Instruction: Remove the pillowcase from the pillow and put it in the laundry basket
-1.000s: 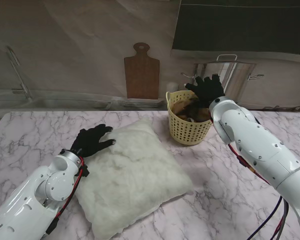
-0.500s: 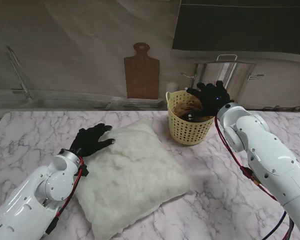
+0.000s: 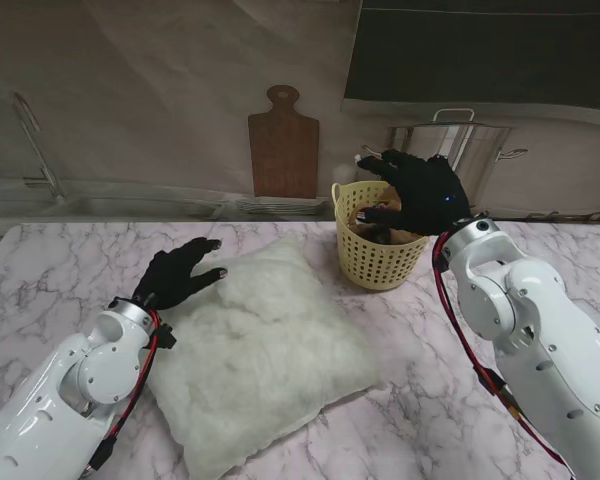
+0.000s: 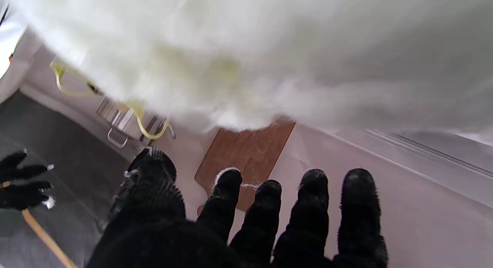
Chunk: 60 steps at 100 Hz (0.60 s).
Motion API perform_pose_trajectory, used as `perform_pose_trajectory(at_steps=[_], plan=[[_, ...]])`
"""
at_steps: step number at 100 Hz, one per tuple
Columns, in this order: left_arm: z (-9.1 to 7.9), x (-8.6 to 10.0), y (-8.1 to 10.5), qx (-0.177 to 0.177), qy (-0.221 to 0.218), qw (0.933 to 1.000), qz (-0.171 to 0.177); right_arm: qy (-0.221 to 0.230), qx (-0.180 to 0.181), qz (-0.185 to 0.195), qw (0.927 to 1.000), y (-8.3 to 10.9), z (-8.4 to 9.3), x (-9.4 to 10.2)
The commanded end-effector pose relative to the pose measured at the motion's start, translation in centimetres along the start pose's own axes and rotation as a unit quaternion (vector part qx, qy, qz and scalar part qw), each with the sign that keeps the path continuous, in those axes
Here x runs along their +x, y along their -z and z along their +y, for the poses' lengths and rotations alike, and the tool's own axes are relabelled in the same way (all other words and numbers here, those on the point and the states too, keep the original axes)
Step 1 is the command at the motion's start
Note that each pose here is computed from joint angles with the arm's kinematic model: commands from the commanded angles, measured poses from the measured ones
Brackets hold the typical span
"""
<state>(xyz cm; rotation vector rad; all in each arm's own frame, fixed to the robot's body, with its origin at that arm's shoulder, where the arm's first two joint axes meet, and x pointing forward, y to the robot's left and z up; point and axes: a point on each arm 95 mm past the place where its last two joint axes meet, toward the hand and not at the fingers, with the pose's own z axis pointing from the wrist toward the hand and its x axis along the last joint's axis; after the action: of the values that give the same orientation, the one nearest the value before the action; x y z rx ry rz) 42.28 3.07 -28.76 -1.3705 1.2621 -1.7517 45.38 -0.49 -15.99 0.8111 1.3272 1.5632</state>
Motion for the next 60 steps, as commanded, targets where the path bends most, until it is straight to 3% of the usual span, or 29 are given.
perform_pose_trajectory(at_steps=[1,13,24,33,51,60], plan=[[-0.5,1.0,-0.2,0.015,0.015,0.9997,0.009,-0.006,0.002,0.008,0.9999,1.1,-0.9,1.5],[-0.4,1.7,-0.3,0.052,0.061,0.9963,0.031,-0.055,-0.015,0.01,0.9983,3.1,-1.8,3.0],[0.2,2.9,-0.3,0.085,0.129,0.9862,0.059,-0.112,-0.027,0.02,0.9932,4.4,-3.3,4.2],[0.5,3.7,-0.1,0.105,0.15,0.9806,0.07,-0.155,-0.033,0.017,0.9871,5.3,-4.8,5.2],[1.3,4.7,0.5,0.105,0.19,0.9728,0.079,-0.174,-0.024,-0.008,0.9844,7.2,-8.2,6.1],[1.8,4.7,0.4,0.094,0.206,0.9711,0.076,-0.2,-0.015,-0.029,0.9793,7.9,-9.8,6.2]])
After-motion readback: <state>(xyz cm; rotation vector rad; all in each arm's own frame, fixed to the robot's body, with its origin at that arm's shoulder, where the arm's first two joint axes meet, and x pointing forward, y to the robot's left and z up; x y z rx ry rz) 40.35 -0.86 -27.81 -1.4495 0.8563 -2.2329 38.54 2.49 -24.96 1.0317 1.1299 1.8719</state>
